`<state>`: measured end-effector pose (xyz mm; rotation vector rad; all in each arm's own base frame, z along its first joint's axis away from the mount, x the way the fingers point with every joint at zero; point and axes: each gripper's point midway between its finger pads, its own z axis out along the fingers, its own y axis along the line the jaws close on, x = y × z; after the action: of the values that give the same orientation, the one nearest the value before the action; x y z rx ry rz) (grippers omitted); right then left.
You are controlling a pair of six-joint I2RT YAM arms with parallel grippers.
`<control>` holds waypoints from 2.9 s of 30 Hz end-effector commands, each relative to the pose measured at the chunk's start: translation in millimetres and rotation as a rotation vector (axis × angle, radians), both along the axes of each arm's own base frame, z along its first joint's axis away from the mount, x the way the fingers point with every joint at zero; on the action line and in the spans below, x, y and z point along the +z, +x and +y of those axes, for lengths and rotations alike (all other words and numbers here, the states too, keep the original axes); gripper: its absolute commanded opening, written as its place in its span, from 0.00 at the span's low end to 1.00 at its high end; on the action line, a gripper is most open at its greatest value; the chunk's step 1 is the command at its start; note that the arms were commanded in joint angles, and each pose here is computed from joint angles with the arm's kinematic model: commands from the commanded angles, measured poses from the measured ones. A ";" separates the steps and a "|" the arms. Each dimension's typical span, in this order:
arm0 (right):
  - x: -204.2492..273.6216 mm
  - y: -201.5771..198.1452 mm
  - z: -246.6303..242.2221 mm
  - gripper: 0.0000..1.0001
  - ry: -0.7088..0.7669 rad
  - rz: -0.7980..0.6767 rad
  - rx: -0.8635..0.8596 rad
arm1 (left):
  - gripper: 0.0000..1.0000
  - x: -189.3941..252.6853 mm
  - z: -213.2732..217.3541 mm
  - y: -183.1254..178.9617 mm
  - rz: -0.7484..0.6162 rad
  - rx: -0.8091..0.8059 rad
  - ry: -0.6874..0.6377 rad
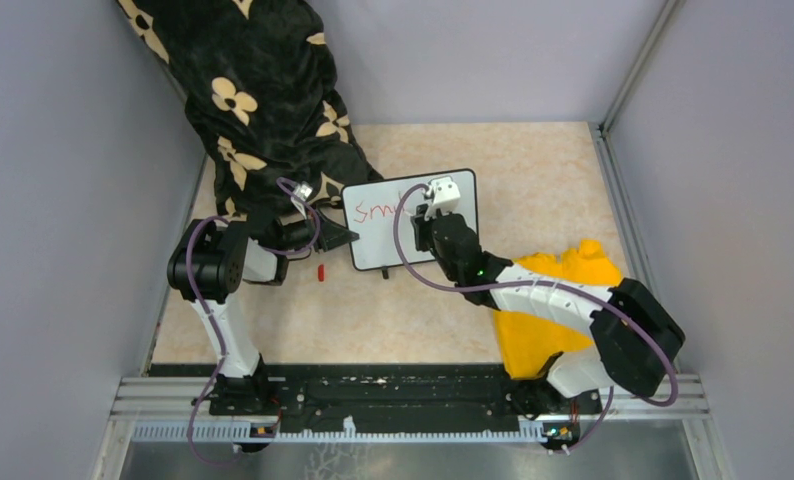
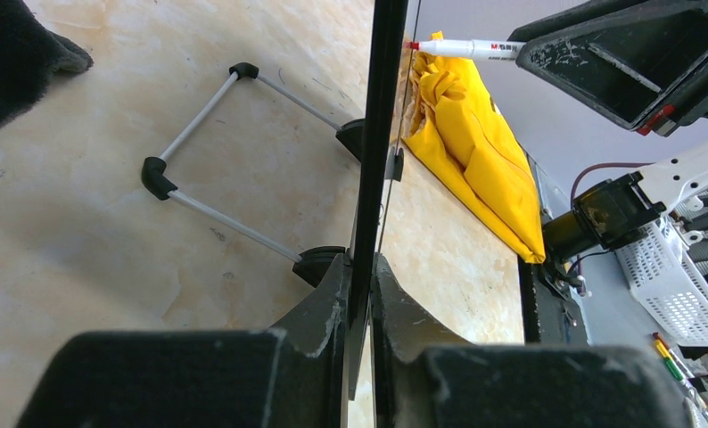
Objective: Write a sentence on the whiteboard
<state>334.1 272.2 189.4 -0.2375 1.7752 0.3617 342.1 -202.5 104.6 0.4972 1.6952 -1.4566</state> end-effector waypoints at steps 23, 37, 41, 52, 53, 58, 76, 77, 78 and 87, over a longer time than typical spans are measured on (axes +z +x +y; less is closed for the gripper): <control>45.2 3.1 -7.1 0.00 0.080 -0.076 -0.028 | 0.00 -11.7 -0.4 -6.0 0.045 -0.011 0.012; 36.7 11.7 -8.5 0.00 0.063 -0.064 -0.047 | 0.00 -13.1 -0.7 -6.1 0.049 -0.012 0.012; 31.2 12.8 -11.6 0.00 0.057 -0.053 -0.055 | 0.00 -13.1 -0.5 -5.8 0.049 -0.011 0.012; 26.1 13.4 -26.9 0.00 0.053 -0.044 -0.098 | 0.00 -13.2 -0.4 -5.9 0.049 -0.012 0.013; 26.0 13.5 -28.0 0.00 0.053 -0.044 -0.100 | 0.00 -13.0 -0.4 -5.9 0.049 -0.011 0.013; 29.3 14.7 -33.0 0.00 0.054 -0.051 -0.114 | 0.00 -12.8 -0.8 -6.2 0.049 -0.012 0.013; 44.8 22.3 -24.6 0.00 0.066 -0.073 -0.094 | 0.00 -12.9 -1.3 -6.7 0.046 -0.015 0.014; 44.9 22.5 -23.9 0.00 0.067 -0.073 -0.092 | 0.00 -12.8 -1.3 -6.7 0.045 -0.015 0.014; 45.2 23.0 -23.2 0.00 0.068 -0.074 -0.091 | 0.00 -12.9 -1.4 -6.8 0.047 -0.016 0.014; 46.0 24.2 -15.6 0.00 0.078 -0.073 -0.064 | 0.00 -12.7 -1.8 -7.1 0.047 -0.018 0.014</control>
<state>347.5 251.7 210.0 -0.1592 1.7483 0.3407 340.9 -204.1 104.2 0.5101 1.6922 -1.4563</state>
